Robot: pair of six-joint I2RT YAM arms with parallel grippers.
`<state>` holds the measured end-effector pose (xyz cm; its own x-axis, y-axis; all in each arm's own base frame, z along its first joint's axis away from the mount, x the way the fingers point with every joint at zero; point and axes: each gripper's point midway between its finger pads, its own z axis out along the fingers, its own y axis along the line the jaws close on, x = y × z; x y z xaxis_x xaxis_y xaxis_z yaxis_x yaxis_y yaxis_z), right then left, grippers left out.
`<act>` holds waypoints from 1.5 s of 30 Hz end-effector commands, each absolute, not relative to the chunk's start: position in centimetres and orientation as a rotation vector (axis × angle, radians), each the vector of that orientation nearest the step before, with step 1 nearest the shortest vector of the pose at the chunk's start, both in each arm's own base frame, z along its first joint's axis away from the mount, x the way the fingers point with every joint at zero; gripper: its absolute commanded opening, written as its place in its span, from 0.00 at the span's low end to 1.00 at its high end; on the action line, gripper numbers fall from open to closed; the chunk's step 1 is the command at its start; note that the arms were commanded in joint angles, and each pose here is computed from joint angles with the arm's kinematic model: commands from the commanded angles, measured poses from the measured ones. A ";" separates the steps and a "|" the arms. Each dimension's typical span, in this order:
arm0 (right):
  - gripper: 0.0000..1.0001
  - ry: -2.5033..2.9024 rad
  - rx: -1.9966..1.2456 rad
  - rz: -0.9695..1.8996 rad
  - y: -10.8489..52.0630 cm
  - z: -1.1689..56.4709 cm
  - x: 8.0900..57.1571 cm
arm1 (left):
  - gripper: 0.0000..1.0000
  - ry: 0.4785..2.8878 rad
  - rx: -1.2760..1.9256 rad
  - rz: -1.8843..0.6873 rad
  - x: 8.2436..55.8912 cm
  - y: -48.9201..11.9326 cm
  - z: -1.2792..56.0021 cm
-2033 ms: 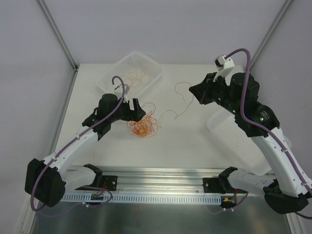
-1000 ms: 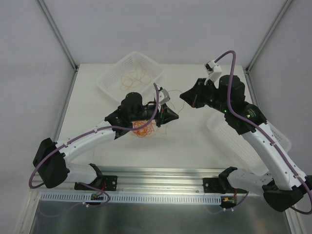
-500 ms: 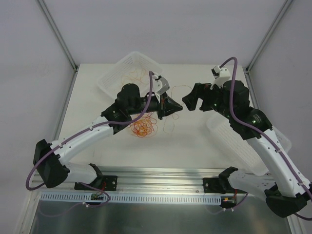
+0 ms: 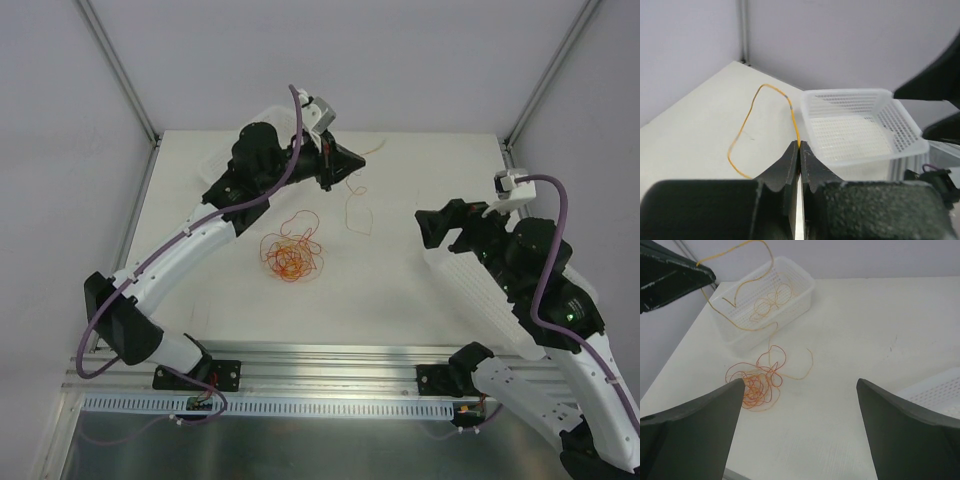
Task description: Untangle the cables
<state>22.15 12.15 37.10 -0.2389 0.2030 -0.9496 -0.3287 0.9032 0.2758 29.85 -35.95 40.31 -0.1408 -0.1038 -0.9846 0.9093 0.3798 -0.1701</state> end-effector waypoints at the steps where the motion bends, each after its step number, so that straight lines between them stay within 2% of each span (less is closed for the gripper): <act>1: 1.00 1.700 -0.052 0.428 10.8 37.6 22.8 | 0.00 1.396 0.668 -0.980 33.2 -33.7 43.8; 7: 0.99 1.764 -0.076 0.412 11.0 35.7 22.7 | 0.00 1.355 0.587 -0.874 38.2 -30.8 46.6; 14: 1.00 1.807 -0.142 0.406 11.9 34.4 23.0 | 0.00 1.374 0.461 -0.735 45.3 -25.9 46.9; 20: 1.00 1.846 -0.185 0.389 12.1 33.6 23.0 | 0.00 1.471 0.368 -0.616 51.6 -20.9 42.4; 25: 1.00 1.888 -0.211 0.360 11.8 32.6 22.6 | 0.00 1.624 0.310 -0.530 56.3 -17.6 34.2; 26: 0.99 1.896 -0.213 0.357 11.7 32.5 22.5 | 0.02 1.651 0.296 -0.515 57.0 -16.9 32.8; 27: 0.99 1.902 -0.210 0.356 11.6 32.3 22.5 | 0.15 1.698 0.283 -0.515 57.4 -16.5 30.4; 30: 1.00 1.919 -0.217 0.352 11.6 31.9 22.4 | 0.40 1.780 0.260 -0.506 57.2 -15.7 26.8; 31: 1.00 1.927 -0.219 0.349 11.6 31.8 22.3 | 0.54 1.794 0.255 -0.501 56.9 -15.5 26.4; 34: 1.00 1.955 -0.230 0.346 11.8 31.2 22.4 | 0.76 1.825 0.235 -0.507 54.9 -15.2 25.9; 38: 1.00 2.008 -0.278 0.377 13.2 30.1 22.7 | 0.87 1.851 0.207 -0.505 51.5 -14.5 27.1; 41: 1.00 2.066 -0.328 0.424 14.9 28.7 23.2 | 0.91 1.858 0.187 -0.526 47.5 -14.1 29.0; 42: 1.00 2.076 -0.343 0.443 15.4 28.4 23.3 | 0.91 1.896 0.174 -0.533 46.3 -14.1 27.5; 44: 1.00 2.111 -0.387 0.507 17.0 27.5 23.6 | 0.91 1.889 0.180 -0.546 43.6 -14.5 28.4; 45: 1.00 2.123 -0.393 0.527 17.5 27.2 23.6 | 0.89 1.946 0.178 -0.541 42.1 -14.5 26.4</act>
<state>23.62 15.30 26.14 -0.5577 -0.0869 -0.8255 -0.3827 0.9094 0.1628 45.89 -13.91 25.28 -0.4259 -0.1078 -0.8983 0.3572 0.8922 -0.2765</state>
